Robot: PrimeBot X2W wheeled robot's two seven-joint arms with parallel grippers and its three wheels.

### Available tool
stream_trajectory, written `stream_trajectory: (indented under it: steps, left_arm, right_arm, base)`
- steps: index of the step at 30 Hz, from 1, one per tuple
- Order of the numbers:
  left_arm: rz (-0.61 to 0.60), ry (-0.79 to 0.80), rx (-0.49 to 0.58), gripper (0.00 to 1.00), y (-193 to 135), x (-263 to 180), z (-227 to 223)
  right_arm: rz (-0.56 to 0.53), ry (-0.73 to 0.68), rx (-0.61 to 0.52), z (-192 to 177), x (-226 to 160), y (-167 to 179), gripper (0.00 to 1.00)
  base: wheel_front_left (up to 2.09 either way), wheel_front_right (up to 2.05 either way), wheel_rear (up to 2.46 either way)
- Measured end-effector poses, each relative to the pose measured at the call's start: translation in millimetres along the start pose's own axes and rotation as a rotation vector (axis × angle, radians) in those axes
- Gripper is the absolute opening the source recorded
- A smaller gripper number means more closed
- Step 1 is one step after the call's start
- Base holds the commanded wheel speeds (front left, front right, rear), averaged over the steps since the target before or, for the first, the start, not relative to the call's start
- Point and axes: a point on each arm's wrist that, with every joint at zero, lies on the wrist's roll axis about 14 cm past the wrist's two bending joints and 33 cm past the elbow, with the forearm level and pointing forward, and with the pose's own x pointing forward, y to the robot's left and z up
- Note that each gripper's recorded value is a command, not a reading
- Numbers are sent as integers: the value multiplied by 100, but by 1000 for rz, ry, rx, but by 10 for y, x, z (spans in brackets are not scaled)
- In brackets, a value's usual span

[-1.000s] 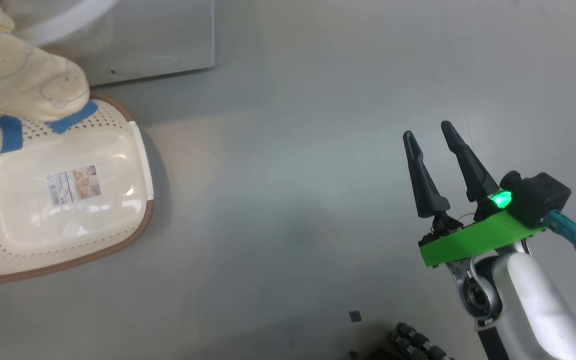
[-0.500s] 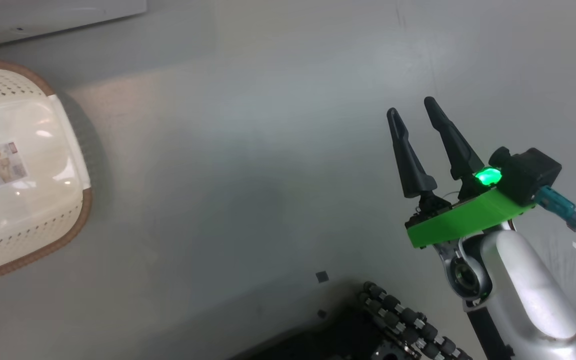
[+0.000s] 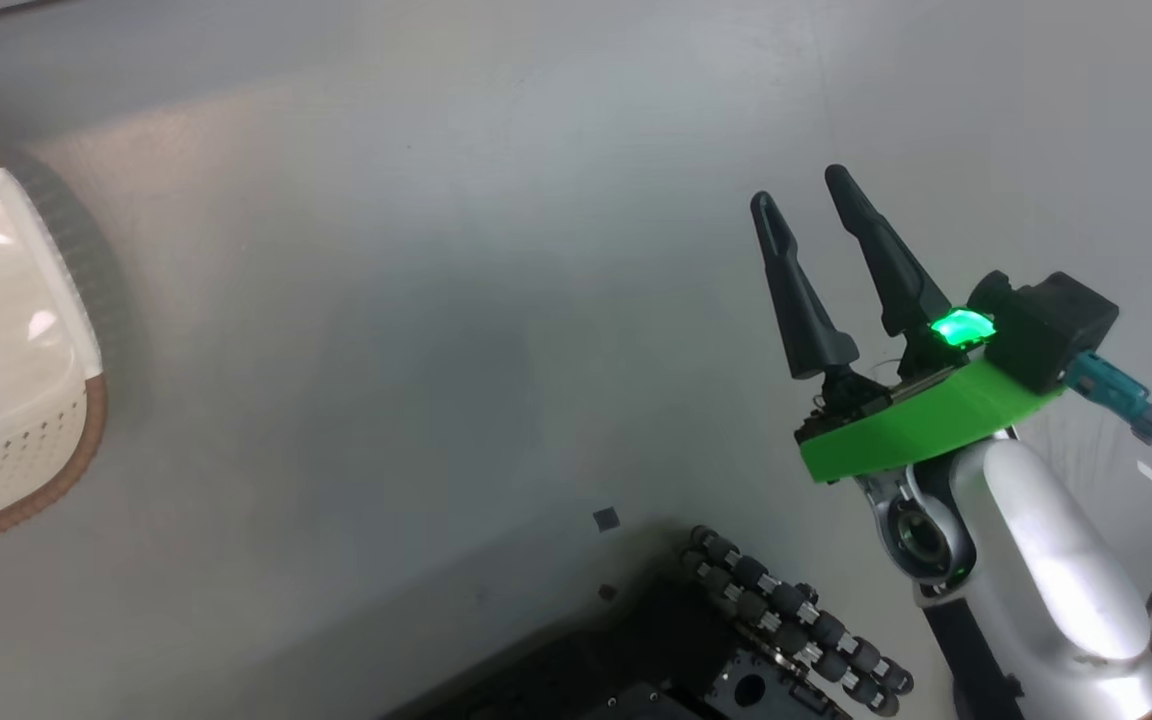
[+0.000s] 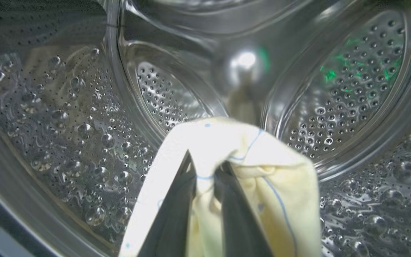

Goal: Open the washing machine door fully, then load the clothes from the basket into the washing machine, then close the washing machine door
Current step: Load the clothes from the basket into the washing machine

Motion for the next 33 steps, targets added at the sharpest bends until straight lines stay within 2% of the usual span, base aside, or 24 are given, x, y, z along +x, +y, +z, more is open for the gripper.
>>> stream_trajectory:
  steps: [4, 7, 9, 10, 17, 28, 33]
  left_arm:
    - [44, -24, -2, 0, 45, 35, 45]
    - [39, 44, -34, 0, 21, 21, -56]
    - [29, 99, -46, 93, -16, -18, -163]
    - [21, 125, -49, 100, -43, -49, -224]
    - [-18, 225, -44, 100, -166, -312, -443]
    - [-9, 259, -66, 100, -94, -837, -471]
    - [2, 220, -64, 100, 15, -1106, -367]
  right_arm:
    - [1, 7, 1, -24, 1, 5, 100]
    - [5, 6, 4, -28, 9, 19, 100]
    - [10, 6, 7, -30, 18, 33, 100]
    - [12, 3, 8, -24, 23, 41, 100]
    - [25, -23, 5, 51, 74, 76, 100]
    - [61, -97, -22, 291, 126, 192, 100]
    - [75, -132, -35, 421, 99, 250, 100]
  base:
    - [0, 0, 0]
    - [0, 0, 0]
    - [0, 0, 0]
    - [0, 0, 0]
    - [0, 0, 0]
    - [0, 0, 0]
    - [0, 0, 0]
